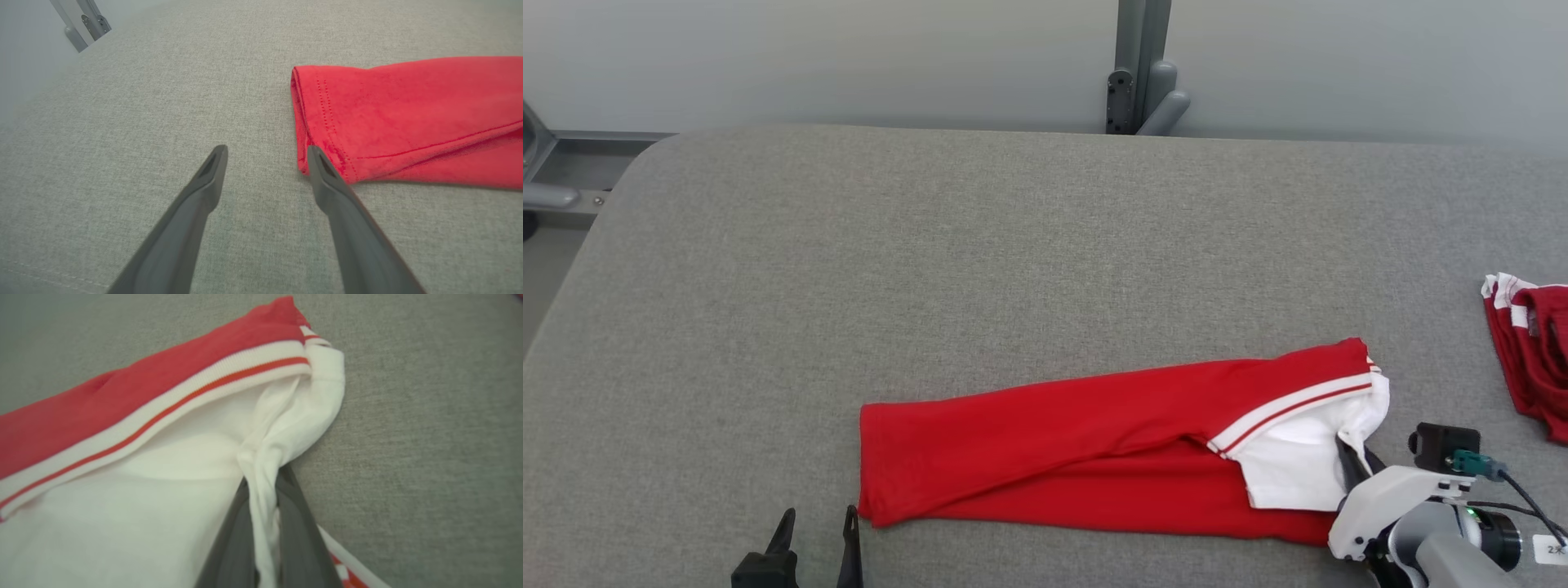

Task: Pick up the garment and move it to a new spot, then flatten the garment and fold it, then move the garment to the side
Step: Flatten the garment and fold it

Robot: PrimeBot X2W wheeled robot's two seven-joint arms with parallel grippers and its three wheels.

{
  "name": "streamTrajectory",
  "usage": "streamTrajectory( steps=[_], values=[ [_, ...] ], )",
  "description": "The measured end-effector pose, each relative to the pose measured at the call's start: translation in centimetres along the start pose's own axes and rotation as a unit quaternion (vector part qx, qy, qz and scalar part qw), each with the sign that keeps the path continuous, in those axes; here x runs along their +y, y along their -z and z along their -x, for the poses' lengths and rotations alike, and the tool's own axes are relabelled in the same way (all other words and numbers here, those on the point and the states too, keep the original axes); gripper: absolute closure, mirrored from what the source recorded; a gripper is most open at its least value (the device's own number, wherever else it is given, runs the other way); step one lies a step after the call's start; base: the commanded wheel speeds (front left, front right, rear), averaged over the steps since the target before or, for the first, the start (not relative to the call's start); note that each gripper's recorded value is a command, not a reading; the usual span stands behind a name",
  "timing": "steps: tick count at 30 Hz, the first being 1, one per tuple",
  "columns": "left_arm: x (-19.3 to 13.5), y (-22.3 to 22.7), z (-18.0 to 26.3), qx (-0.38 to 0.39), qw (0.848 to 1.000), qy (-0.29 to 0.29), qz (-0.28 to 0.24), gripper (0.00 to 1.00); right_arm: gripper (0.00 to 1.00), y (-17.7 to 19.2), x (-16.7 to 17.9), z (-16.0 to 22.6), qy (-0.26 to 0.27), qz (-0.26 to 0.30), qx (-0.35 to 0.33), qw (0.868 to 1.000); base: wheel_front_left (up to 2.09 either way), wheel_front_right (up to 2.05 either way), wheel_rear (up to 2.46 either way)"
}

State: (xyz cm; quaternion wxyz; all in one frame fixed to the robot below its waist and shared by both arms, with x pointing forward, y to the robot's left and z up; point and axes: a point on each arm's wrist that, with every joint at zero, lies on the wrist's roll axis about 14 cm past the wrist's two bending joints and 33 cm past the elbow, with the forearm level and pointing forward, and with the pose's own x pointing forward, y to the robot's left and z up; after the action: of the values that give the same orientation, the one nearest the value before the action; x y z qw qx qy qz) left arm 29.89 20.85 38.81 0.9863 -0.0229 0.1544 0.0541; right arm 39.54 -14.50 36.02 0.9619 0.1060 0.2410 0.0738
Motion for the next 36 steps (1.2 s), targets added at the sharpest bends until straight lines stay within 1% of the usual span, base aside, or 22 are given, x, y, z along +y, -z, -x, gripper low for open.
streamTrajectory(
  steps=[3, 6, 8, 9, 11, 14, 16, 19, 22, 23, 25, 30, 36],
  values=[
    [-0.2, -0.1, -0.1, -0.001, 1.0, 0.003, 0.001, 0.0, 1.0, -0.8, -1.7, 0.0, 0.02, -0.01, -0.011, 1.0, 0.0, 0.0, 0.0],
    [-0.3, -0.1, -0.1, 0.0, 1.0, 0.003, 0.004, 0.0, 1.0, -2.0, -5.0, 0.5, 0.063, -0.021, -0.029, 0.997, 0.0, 0.0, 0.0],
    [-0.5, 0.0, -0.1, 0.001, 1.0, 0.006, 0.005, 0.0, 1.0, -3.6, -7.5, 1.1, 0.095, -0.026, -0.053, 0.994, 0.0, 0.0, 0.0],
    [-0.6, 0.1, -0.1, 0.002, 1.0, 0.007, 0.006, 0.0, 1.0, -4.4, -8.2, 1.4, 0.103, -0.026, -0.066, 0.992, 0.0, 0.0, 0.0],
    [-0.8, 0.2, -0.1, 0.003, 1.0, 0.01, 0.008, 0.0, 1.0, -5.1, -8.4, 1.8, 0.106, -0.022, -0.083, 0.991, 0.0, 0.0, 0.0],
    [-1.4, 0.4, -0.1, 0.006, 1.0, 0.018, 0.01, 0.0, 1.0, -6.0, -7.1, 2.3, 0.09, -0.016, -0.11, 0.99, 0.0, 0.0, 0.0],
    [-1.8, 0.3, -0.2, 0.005, 1.0, 0.025, 0.011, 0.0, 1.0, -7.0, -5.3, 2.5, 0.065, -0.007, -0.131, 0.989, 0.0, 0.0, 0.0],
    [-2.8, 0.1, -0.4, 0.003, 0.999, 0.041, 0.009, 0.0, 1.0, -7.5, -0.9, 2.7, 0.005, 0.004, -0.151, 0.989, 0.0, 0.0, 0.0],
    [-3.6, 0.0, -0.4, 0.002, 0.998, 0.055, 0.007, 0.0, 1.0, -7.3, 3.2, 3.2, -0.056, 0.014, -0.155, 0.986, 0.0, 0.0, 0.0],
    [-4.0, -0.1, -0.4, 0.0, 0.998, 0.062, 0.007, 0.0, 1.0, -7.0, 5.8, 3.5, -0.095, 0.016, -0.152, 0.984, 0.0, 0.0, 0.0],
    [-4.5, 0.0, -0.4, 0.002, 0.997, 0.071, 0.006, 0.0, 1.0, -6.3, 8.7, 3.6, -0.137, 0.017, -0.139, 0.981, 0.0, 0.0, 0.0],
    [-4.8, 0.0, -0.1, 0.001, 0.997, 0.076, 0.007, 0.0, 1.0, -5.5, 16.1, 3.6, -0.235, 0.025, -0.11, 0.965, 0.0, 0.0, 0.0],
    [-3.8, 0.6, 0.8, 0.006, 0.998, 0.06, 0.013, 0.0, 1.0, -4.4, 22.4, 3.0, -0.315, 0.052, -0.076, 0.945, 0.0, 0.0, 0.0]
  ],
)
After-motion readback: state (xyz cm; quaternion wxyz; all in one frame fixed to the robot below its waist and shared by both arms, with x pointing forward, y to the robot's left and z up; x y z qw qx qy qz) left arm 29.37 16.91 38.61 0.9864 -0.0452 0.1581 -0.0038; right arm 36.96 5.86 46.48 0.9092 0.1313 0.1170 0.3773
